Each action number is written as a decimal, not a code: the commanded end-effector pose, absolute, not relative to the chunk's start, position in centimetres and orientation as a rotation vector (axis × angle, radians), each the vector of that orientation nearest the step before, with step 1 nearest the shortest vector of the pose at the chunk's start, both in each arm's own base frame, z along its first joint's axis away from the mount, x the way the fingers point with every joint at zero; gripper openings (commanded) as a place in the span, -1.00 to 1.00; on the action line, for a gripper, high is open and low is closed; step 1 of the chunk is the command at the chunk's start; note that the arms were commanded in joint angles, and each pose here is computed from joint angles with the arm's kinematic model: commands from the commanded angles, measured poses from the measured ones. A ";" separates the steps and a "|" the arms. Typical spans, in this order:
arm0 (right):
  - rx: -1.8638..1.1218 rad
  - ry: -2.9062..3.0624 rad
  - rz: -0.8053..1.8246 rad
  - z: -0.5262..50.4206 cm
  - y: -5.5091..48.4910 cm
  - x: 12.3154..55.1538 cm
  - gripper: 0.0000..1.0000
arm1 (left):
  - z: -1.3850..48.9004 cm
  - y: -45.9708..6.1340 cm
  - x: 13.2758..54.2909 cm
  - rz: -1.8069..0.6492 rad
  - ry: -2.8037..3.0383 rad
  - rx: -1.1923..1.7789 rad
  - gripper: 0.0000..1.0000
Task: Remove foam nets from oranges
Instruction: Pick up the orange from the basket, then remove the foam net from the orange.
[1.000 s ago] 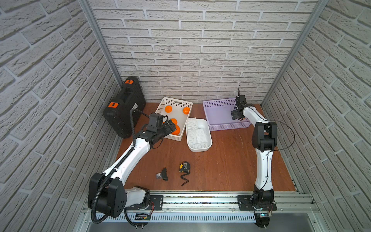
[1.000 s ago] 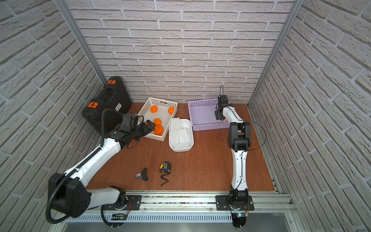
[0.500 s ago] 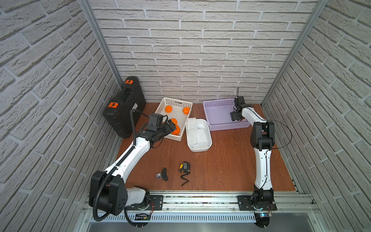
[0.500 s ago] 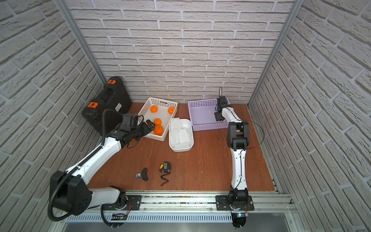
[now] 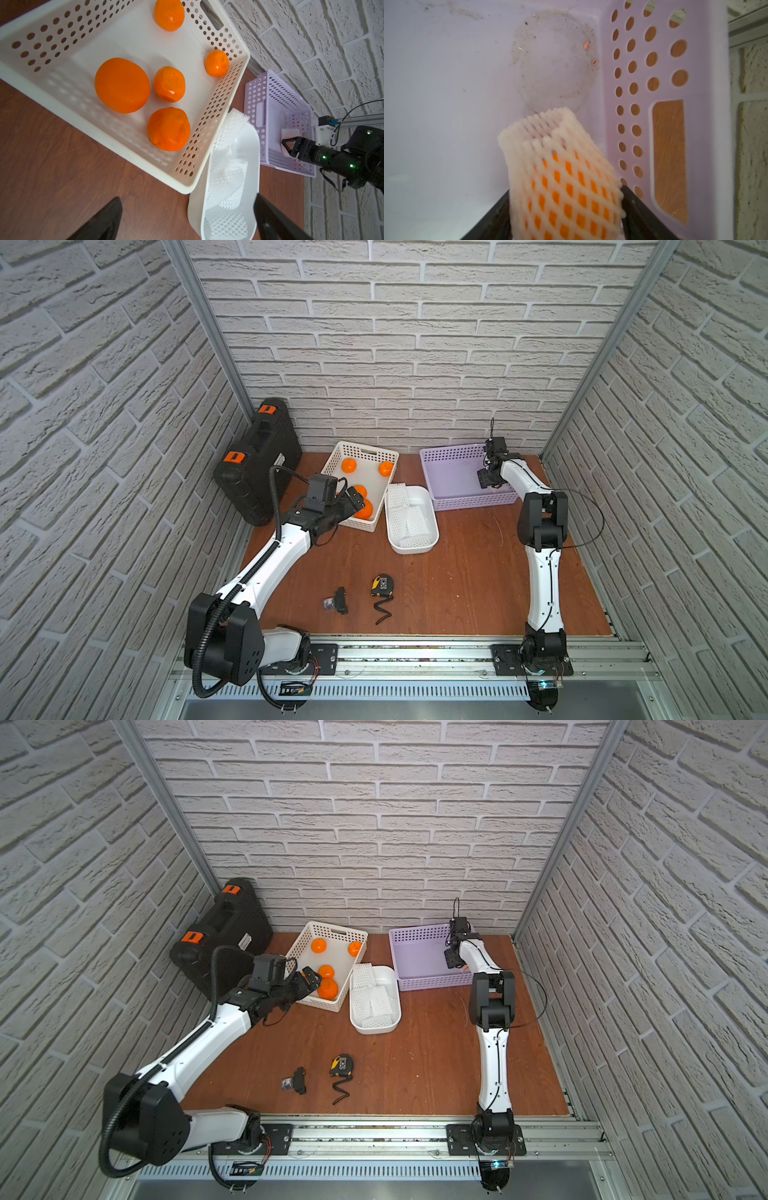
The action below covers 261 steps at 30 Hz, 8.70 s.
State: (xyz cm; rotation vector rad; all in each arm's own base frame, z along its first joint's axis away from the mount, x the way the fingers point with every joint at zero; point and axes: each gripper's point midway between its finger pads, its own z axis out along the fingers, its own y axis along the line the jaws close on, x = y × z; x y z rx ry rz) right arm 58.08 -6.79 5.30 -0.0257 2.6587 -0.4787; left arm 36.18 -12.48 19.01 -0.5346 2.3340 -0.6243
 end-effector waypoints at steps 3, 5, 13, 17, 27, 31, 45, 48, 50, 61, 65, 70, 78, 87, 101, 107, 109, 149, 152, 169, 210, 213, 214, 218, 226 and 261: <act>-0.049 2.701 -0.447 4.1 -6.2 57.7 0.68 | 20.2 -12.6 37.1 -0.664 2.288 -0.535 0.97; -0.052 2.705 -0.443 4.0 -6.2 57.8 0.76 | 20.2 -12.6 37.2 -0.667 2.285 -0.538 0.96; -0.051 2.722 -0.416 3.8 -5.8 57.9 0.69 | 20.1 -12.7 37.2 -0.672 2.287 -0.538 0.97; -0.035 2.720 -0.399 3.9 -5.8 57.9 0.55 | 20.1 -12.8 37.2 -0.673 2.287 -0.536 0.96; 0.001 2.649 -0.300 6.5 -4.7 58.6 0.25 | 20.2 -12.9 37.3 -0.683 2.284 -0.532 0.97; 0.033 2.585 -0.230 9.2 -4.0 58.8 0.25 | 20.4 -13.2 37.3 -0.702 2.278 -0.522 0.97; 0.037 2.491 -0.023 17.3 -1.4 57.2 0.24 | 22.4 -15.8 37.3 -0.893 2.212 -0.429 0.97; 0.032 2.477 0.027 19.4 -0.3 55.7 0.24 | 23.3 -17.4 37.1 -0.999 2.181 -0.385 0.97; 0.012 2.460 0.046 20.7 0.7 54.3 0.24 | 24.1 -18.7 36.9 -1.082 2.154 -0.351 0.97; -0.301 2.463 0.218 25.4 11.8 44.2 0.23 | 26.9 -25.6 34.1 -1.484 2.142 -0.188 0.97; -0.447 2.472 0.268 26.0 16.0 40.6 0.23 | 28.3 -27.3 32.7 -1.580 2.119 -0.130 0.97; -0.617 2.482 0.306 26.2 20.1 37.5 0.23 | 29.6 -29.1 31.1 -1.714 2.101 -0.074 0.97; -0.735 2.453 0.400 26.8 23.1 35.3 0.23 | 29.4 -30.0 30.5 -1.774 2.122 -0.077 0.97; -0.824 2.437 0.458 27.4 24.1 33.3 0.23 | 28.0 -30.8 30.2 -1.784 2.198 -0.068 0.97; -0.924 2.433 0.460 27.3 25.3 32.4 0.23 | 28.0 -32.7 28.7 -1.869 2.243 0.036 0.97; -0.926 2.437 0.453 27.2 25.3 32.5 0.23 | 28.4 -33.2 28.1 -1.913 2.233 0.071 0.97; -0.921 2.431 0.452 27.4 25.2 32.6 0.23 | 28.5 -33.2 28.1 -1.923 2.224 0.076 0.97; -0.964 2.423 0.536 27.8 26.4 32.2 0.27 | 27.8 -34.8 27.5 -2.081 2.229 0.064 0.05; -0.949 2.439 0.521 27.9 26.4 32.6 0.28 | 28.4 -34.6 27.6 -2.125 2.193 0.036 0.03; -0.875 2.339 0.720 29.5 30.0 33.7 0.60 | 30.1 -30.7 28.7 -2.176 2.010 -0.114 -0.04; -0.140 2.175 1.169 29.3 23.8 30.1 -0.69 | 30.4 -28.6 31.3 -2.097 1.921 -0.193 -0.01; -0.120 2.150 1.200 29.4 24.4 30.6 -0.70 | 30.5 -29.0 31.2 -2.090 1.929 -0.182 -0.01; -0.115 2.155 1.201 29.2 24.5 30.8 -0.70 | 30.6 -29.1 31.2 -2.087 1.928 -0.175 -0.01; -0.110 2.168 1.223 28.7 25.1 31.1 -0.69 | 30.8 -29.3 31.2 -2.080 1.927 -0.171 -0.01; -0.102 2.138 1.282 29.0 26.0 31.5 -0.63 | 30.7 -30.0 31.0 -2.086 1.939 -0.159 -0.01; -0.216 1.978 1.442 31.8 27.5 29.4 -0.39 | 30.9 -30.2 31.1 -2.097 1.945 -0.163 -0.03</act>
